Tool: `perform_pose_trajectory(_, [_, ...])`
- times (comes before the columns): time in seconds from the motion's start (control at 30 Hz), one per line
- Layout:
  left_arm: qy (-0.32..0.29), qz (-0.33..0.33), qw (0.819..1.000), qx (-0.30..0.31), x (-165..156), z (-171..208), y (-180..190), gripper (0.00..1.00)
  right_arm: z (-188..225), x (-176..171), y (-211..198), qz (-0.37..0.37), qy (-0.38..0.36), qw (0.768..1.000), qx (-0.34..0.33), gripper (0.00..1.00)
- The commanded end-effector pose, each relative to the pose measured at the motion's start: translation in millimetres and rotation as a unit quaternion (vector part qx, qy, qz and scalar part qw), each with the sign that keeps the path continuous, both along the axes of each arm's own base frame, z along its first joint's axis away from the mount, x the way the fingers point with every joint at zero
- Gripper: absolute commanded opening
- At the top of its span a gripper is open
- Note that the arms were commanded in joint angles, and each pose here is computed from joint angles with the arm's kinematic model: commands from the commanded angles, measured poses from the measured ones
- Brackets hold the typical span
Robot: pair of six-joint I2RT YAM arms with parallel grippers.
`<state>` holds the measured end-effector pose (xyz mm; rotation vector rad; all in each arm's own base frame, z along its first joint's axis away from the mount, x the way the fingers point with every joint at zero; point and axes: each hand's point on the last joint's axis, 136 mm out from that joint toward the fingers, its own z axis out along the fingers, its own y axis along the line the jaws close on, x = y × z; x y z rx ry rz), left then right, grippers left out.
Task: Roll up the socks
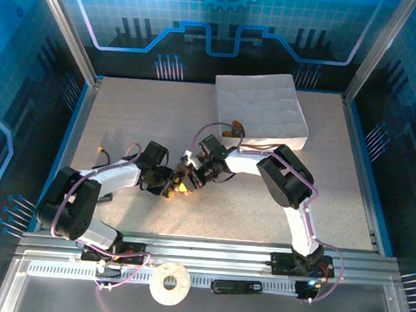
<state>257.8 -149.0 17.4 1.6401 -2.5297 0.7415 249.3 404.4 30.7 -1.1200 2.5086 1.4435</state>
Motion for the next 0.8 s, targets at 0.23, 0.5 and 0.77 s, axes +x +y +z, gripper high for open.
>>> perform_pose_trajectory(0.23, [0.125,-0.021,0.989,0.075,-56.8,-14.2,20.5,0.00,-5.7,-19.3,-20.4,0.032,-0.100,0.994,-0.041,0.26])
perform_pose_trajectory(0.5, [0.160,-0.012,0.983,0.091,-77.9,-0.4,28.0,0.00,48.7,-34.4,-28.7,0.055,-0.511,0.858,-0.002,0.55])
perform_pose_trajectory(0.77, [0.188,-0.026,0.977,0.097,-74.1,-5.7,21.5,0.00,41.2,-52.0,-1.9,0.094,-0.606,0.787,-0.063,0.55])
